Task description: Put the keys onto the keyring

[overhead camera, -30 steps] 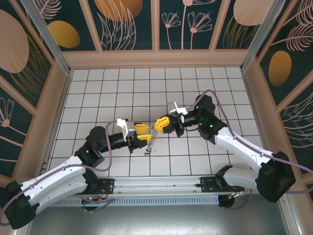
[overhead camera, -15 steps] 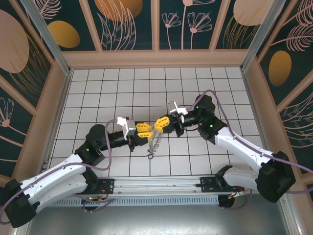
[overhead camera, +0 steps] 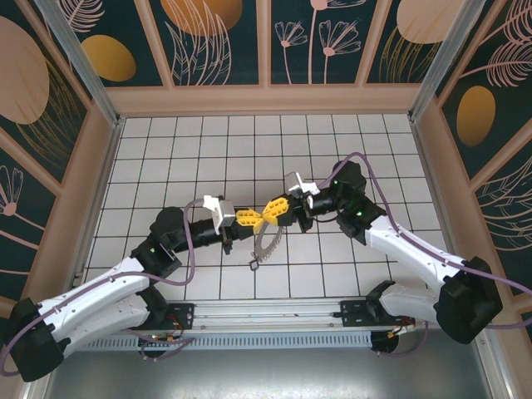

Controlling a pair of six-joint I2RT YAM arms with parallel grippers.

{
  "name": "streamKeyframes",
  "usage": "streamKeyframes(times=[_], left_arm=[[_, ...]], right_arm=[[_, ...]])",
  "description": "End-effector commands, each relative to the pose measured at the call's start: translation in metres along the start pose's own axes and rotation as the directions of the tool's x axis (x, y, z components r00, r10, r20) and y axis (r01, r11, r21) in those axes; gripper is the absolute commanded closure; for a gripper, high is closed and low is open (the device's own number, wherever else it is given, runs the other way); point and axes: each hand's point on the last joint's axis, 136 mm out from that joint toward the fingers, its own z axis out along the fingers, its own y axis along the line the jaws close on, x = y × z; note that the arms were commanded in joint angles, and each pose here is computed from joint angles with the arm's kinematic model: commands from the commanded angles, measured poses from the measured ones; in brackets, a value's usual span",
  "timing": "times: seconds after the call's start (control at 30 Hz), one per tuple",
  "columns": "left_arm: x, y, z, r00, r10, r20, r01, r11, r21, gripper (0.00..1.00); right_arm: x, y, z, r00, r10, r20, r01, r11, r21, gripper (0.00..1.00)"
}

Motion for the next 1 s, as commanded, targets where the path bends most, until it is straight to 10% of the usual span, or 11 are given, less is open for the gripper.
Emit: streamKeyframes(times=[0.0,0.23,0.43,0.97], left_arm=[[-0.015,-0.003,0.002,0.999,0.025,0.038,-0.025,1.0,0.01,1.0],[-0.012,0.006,0.002,0.999,0.032,0.0,-0.032,0.999,-0.042,1.0],[-0.002,0.014,0.001,0.992,0.06,-0.113,-0.07,0.994,-0.086,1.0],[0.038,0.015,0.001,0.881,0.064,-0.468,-0.08,0.997,-0.014,1.0]], right_arm=[[-0.006,0.006,0.001,0.998,-0.06,0.021,0.06,0.998,-0.008,1.0],[-0.005,0.001,-0.001,0.999,-0.053,0.011,0.053,0.998,0.041,1.0],[0.008,-0.021,-0.009,0.997,-0.012,-0.07,0.029,0.97,0.24,0.6],[0.059,-0.03,-0.011,0.919,0.156,-0.362,0.04,0.876,0.481,0.71]])
